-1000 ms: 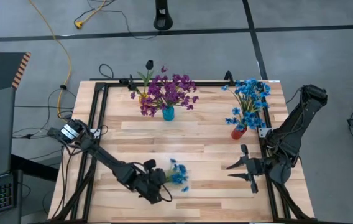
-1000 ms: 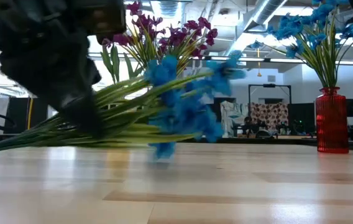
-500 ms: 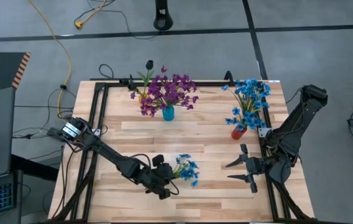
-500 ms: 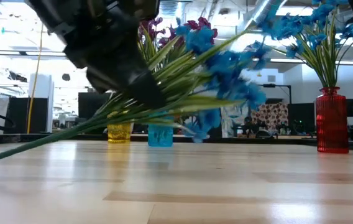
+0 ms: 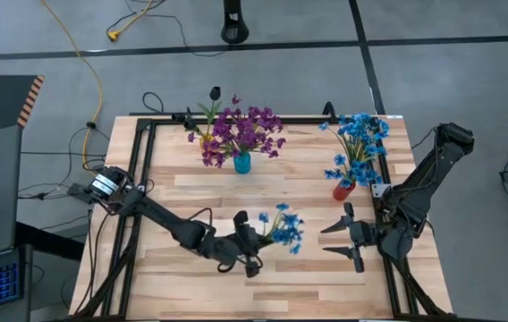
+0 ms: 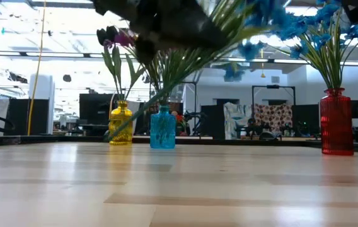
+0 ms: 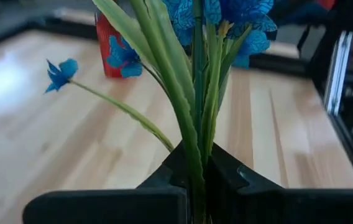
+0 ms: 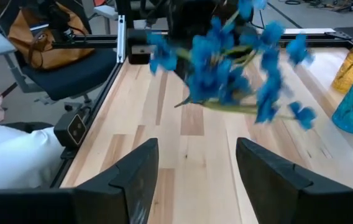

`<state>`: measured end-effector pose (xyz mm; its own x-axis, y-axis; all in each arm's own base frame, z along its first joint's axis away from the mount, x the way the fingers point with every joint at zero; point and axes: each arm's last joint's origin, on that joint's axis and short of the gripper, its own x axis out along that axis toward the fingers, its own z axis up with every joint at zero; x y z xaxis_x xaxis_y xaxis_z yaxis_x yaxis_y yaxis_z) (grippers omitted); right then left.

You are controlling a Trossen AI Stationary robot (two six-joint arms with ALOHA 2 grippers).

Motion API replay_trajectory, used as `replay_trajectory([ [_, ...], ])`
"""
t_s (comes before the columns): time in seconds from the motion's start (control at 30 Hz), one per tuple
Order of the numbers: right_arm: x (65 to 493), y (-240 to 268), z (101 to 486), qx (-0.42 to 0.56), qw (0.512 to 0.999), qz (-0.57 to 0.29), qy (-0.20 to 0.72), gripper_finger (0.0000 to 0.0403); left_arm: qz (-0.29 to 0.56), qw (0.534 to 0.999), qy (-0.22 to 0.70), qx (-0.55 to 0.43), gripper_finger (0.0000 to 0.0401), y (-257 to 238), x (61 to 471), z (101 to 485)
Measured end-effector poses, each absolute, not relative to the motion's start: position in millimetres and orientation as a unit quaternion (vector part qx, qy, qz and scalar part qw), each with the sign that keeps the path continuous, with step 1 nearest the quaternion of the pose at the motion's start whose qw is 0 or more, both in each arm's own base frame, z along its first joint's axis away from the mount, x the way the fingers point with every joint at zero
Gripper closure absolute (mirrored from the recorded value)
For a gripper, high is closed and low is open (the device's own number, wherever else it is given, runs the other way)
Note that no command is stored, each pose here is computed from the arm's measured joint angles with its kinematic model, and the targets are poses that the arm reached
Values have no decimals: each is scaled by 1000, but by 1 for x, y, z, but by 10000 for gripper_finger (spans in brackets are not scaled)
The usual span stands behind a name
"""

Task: Sort flowers into vase by color
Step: Put the blue flower into the red vase

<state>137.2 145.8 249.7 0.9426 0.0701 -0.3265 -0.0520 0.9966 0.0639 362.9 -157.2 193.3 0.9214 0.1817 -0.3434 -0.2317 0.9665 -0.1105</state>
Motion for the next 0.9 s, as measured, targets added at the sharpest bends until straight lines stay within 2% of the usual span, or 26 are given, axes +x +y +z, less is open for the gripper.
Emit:
replay_trajectory([
  [0.47, 143, 140, 250, 31, 986, 11, 166, 159, 93, 995, -11, -20, 390, -141, 379, 234],
  [0.9, 170, 139, 245, 60, 988, -33, 139, 159, 31, 998, -52, -23, 390, -122, 387, 242],
])
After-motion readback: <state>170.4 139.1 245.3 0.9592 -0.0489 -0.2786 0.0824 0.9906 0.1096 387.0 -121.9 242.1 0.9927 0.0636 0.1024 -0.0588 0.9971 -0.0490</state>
